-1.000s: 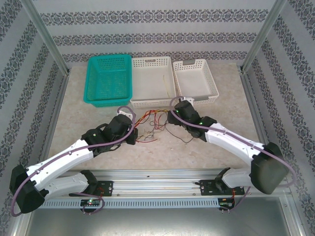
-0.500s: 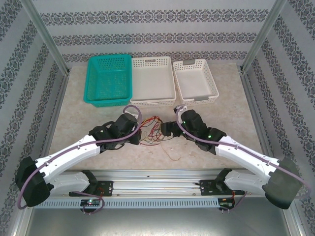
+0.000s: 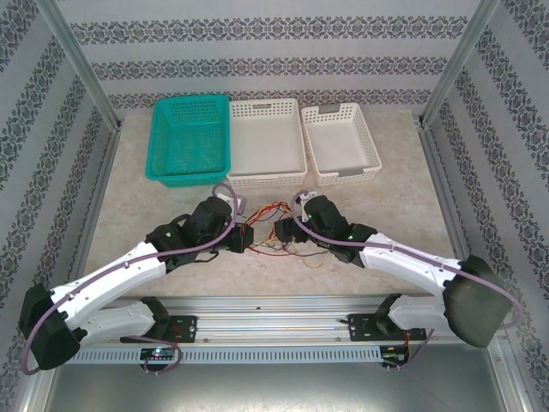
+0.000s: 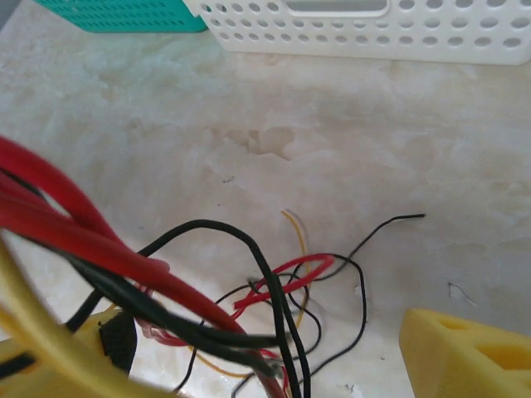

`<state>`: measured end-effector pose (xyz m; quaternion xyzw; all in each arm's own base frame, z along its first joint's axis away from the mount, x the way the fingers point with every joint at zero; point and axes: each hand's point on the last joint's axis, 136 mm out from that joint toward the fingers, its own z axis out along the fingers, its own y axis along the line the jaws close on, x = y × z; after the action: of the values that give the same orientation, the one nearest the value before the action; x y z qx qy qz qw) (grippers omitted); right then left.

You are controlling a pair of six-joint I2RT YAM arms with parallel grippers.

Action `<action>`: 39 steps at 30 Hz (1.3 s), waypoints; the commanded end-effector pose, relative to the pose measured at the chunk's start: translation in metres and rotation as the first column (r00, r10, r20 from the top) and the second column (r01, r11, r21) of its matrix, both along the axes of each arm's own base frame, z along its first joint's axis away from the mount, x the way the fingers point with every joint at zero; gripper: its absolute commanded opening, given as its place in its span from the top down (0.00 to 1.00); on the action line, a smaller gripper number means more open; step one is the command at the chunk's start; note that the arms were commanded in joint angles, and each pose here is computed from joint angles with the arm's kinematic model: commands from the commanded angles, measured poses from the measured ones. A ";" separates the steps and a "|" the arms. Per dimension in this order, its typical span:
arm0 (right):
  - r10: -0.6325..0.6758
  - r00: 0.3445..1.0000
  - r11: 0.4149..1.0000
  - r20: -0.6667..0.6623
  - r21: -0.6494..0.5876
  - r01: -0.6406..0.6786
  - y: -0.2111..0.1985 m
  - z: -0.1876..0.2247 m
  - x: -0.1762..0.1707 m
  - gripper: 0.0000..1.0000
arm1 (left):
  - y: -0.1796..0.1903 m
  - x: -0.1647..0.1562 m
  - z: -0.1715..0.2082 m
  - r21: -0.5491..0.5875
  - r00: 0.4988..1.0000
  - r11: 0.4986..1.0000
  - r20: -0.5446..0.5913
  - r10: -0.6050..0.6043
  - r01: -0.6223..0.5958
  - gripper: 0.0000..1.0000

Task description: Untangle the cables

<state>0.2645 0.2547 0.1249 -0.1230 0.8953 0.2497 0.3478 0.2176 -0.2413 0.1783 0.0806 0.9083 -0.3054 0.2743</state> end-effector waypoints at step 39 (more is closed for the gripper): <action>-0.224 0.969 0.975 0.105 0.024 0.223 -0.079 0.027 0.025 0.19 | 0.014 -0.038 0.012 -0.057 0.997 0.996 -0.025 -0.068 0.066 1.00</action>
<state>0.2945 0.1786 0.1495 -0.0237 0.8818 0.2042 0.4244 0.1781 -0.2259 0.1852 0.0851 0.9022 -0.3464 0.2424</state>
